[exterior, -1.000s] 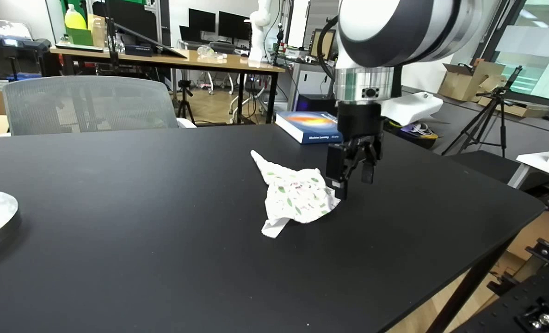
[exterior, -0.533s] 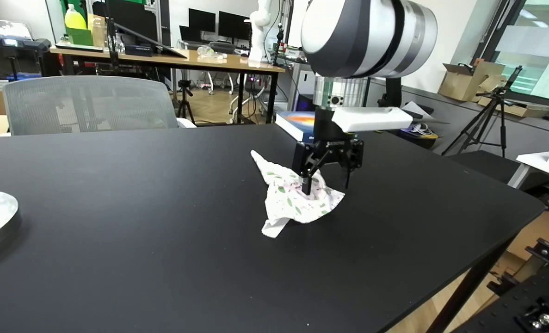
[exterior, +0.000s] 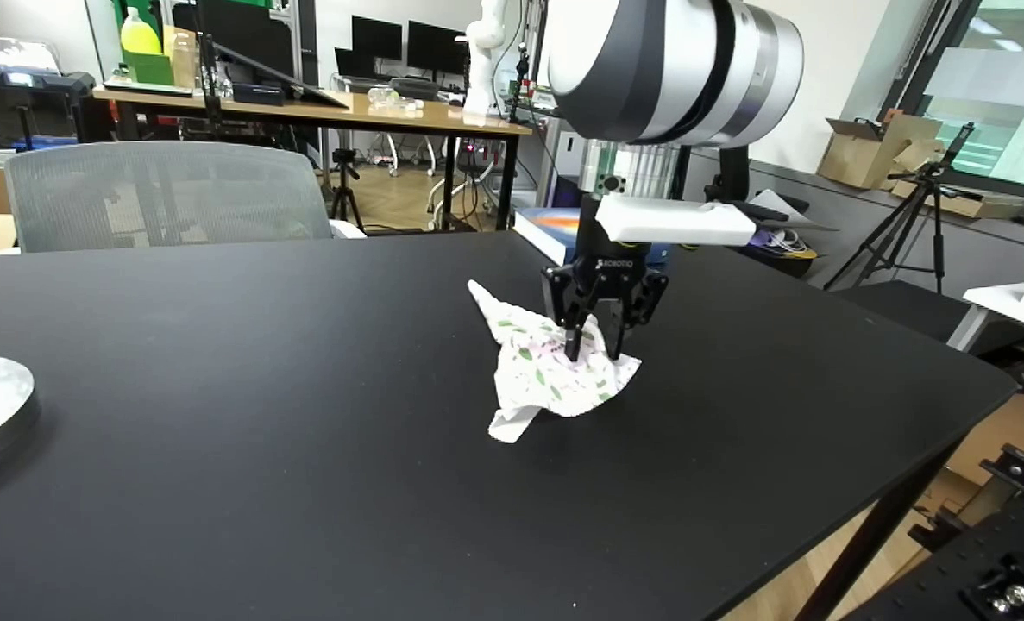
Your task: Spread the cloth
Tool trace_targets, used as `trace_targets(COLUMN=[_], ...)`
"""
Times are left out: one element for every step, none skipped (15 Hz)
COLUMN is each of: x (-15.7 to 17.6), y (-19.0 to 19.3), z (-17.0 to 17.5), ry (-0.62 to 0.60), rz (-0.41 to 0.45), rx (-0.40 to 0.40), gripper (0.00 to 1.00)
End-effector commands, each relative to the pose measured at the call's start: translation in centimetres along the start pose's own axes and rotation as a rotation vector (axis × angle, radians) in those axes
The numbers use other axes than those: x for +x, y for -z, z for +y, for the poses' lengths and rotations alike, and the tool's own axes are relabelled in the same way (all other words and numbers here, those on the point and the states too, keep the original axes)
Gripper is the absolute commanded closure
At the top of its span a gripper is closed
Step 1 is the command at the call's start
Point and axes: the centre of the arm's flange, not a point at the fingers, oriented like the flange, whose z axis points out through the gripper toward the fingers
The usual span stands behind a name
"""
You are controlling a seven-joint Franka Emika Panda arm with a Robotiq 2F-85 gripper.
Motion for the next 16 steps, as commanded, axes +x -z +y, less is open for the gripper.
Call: trace_targets(x=[-0.9, -1.1, -1.3, -1.6, -1.9, -2.2, -2.7, -3.2, -3.6, -4.1, -4.8, -5.4, -5.9, -6.3, -6.2, -5.7], y=[0.5, 0.5, 0.5, 0.5, 0.6, 0.8, 0.9, 1.1, 1.3, 1.5, 1.8, 2.3, 2.7, 3.2, 3.9, 4.7], z=[0.5, 0.8, 1.1, 1.3, 1.6, 1.8, 2.0, 2.4, 2.6, 3.0, 3.4, 4.0, 4.5, 4.9, 5.0, 5.0], ry=[-0.072, -0.085, -0.094, -0.106, -0.116, -0.126, -0.131, -0.141, -0.148, -0.146, -0.148, -0.159, -0.168, -0.173, -0.173, -0.160], rz=[0.000, -0.005, -0.007, -0.011, -0.012, -0.015, -0.019, -0.028, -0.036, -0.046, -0.059, -0.070, -0.079, -0.088, -0.100, -0.107], rx=[0.017, 0.023, 0.026, 0.031, 0.034, 0.038, 0.034, 0.031, 0.030, 0.021, 0.008, 0.006, 0.003, -0.007, -0.016, -0.031], gripper=[0.80, 0.86, 0.92, 0.98, 1.00, 1.00, 1.00, 1.00, 1.00, 1.00, 1.00, 1.00, 1.00, 1.00, 1.00, 1.00])
